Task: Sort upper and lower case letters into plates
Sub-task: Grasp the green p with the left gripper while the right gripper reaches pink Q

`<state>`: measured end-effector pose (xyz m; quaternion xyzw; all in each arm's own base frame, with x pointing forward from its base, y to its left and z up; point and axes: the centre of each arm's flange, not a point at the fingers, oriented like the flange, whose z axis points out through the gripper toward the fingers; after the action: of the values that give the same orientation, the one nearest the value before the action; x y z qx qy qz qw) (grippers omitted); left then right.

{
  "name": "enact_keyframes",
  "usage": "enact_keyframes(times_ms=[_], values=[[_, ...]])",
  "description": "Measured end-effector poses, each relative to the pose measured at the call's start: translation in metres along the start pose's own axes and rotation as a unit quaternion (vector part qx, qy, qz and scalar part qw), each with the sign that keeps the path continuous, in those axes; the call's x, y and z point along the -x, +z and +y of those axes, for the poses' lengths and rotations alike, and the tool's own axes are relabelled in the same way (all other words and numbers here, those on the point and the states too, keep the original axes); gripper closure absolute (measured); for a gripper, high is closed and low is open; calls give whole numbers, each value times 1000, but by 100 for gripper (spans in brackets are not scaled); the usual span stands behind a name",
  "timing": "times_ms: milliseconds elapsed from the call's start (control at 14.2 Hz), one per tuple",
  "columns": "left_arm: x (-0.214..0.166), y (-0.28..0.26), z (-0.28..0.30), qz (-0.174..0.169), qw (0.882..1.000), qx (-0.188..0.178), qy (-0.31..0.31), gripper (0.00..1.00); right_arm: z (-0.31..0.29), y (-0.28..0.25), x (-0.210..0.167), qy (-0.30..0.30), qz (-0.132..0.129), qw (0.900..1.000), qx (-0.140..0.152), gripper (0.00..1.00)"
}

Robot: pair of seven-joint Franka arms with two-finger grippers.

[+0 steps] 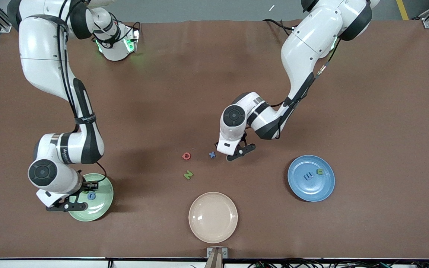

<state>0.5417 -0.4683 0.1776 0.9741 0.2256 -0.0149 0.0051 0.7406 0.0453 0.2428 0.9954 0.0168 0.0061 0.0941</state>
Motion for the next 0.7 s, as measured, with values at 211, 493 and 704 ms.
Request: enact_keyframes(times_ms=[211, 493, 704], values=[[0, 0, 1, 1, 1000, 7, 0, 39, -46, -7, 4, 24, -4, 999, -28, 8], [0, 4, 2, 1, 1000, 10, 0, 52, -131, -19, 22, 86, -31, 994, -66, 8], [-2, 2, 1, 1, 1000, 8, -1, 74, -205, -33, 42, 140, -37, 987, -74, 8]])
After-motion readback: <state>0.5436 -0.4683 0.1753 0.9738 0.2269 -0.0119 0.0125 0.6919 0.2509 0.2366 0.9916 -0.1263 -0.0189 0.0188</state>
